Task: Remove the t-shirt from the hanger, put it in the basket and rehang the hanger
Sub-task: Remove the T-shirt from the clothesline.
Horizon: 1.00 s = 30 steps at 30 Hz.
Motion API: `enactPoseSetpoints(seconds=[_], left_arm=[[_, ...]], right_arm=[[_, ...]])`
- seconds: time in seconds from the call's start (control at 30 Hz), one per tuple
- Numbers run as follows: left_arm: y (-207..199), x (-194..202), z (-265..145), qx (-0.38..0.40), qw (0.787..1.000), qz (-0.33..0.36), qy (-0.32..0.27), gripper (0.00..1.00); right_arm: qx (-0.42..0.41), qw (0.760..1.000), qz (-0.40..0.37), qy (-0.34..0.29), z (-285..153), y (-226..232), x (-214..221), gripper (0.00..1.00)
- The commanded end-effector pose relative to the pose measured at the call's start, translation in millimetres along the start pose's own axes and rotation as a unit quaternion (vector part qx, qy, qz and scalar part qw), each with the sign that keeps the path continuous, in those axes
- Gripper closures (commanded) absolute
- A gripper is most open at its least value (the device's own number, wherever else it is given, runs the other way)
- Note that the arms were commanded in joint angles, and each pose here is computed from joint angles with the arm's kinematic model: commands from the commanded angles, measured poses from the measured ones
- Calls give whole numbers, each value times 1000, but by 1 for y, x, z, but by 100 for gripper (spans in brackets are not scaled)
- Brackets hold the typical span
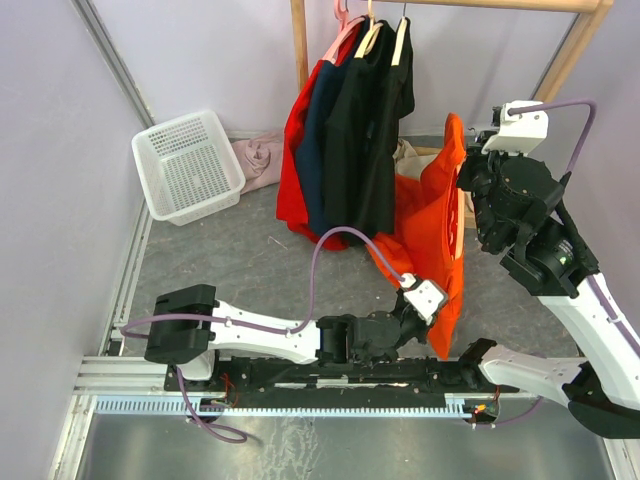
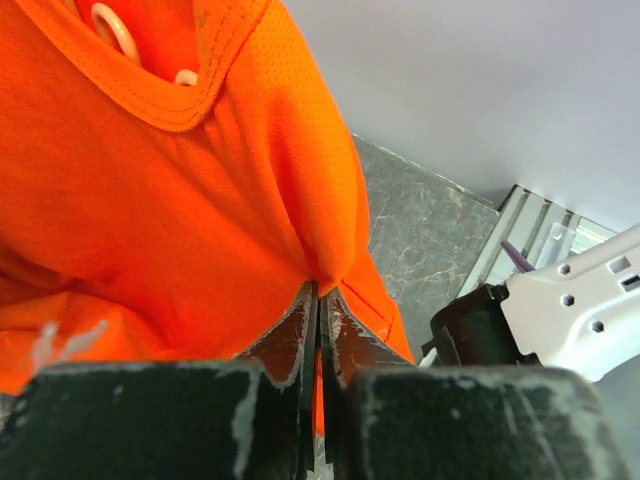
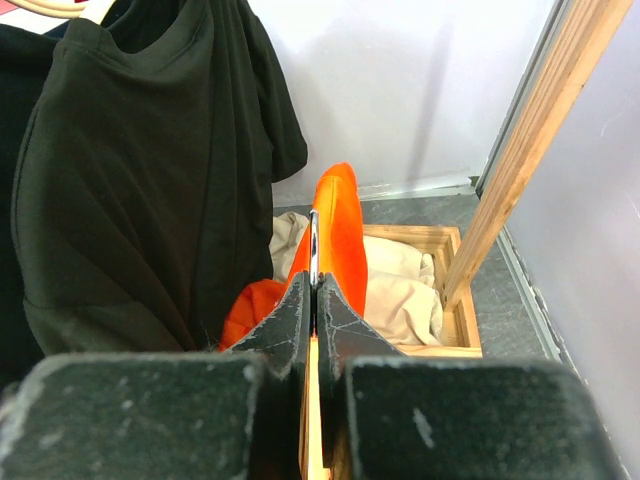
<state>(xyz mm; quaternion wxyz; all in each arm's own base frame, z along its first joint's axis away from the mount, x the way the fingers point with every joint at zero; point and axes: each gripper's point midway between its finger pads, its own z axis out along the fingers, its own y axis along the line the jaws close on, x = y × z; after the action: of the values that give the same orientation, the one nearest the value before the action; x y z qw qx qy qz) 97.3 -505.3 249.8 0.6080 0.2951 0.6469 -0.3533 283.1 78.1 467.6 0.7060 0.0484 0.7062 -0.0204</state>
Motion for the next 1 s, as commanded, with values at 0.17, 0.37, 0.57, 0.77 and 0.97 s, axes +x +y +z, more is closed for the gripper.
enactPoseSetpoints(seconds=[0.17, 0.37, 0.57, 0.77, 0.97], left_arm=[[-26, 11, -17, 61, 997, -39, 3, 97], [-40, 41, -29, 75, 997, -9, 36, 97], [-35, 64, -32, 63, 996, 0, 57, 97], [-31, 83, -26, 44, 996, 17, 70, 97], [-24, 87, -22, 23, 997, 33, 69, 97]], right_arm=[[-1, 998, 41, -44, -2, -1, -33, 99], [1, 998, 44, -49, 5, 6, -40, 99], [0, 998, 46, -52, 8, 9, -45, 99], [0, 997, 45, -54, 8, 9, -50, 99], [-1, 997, 46, -57, 7, 8, -54, 99]])
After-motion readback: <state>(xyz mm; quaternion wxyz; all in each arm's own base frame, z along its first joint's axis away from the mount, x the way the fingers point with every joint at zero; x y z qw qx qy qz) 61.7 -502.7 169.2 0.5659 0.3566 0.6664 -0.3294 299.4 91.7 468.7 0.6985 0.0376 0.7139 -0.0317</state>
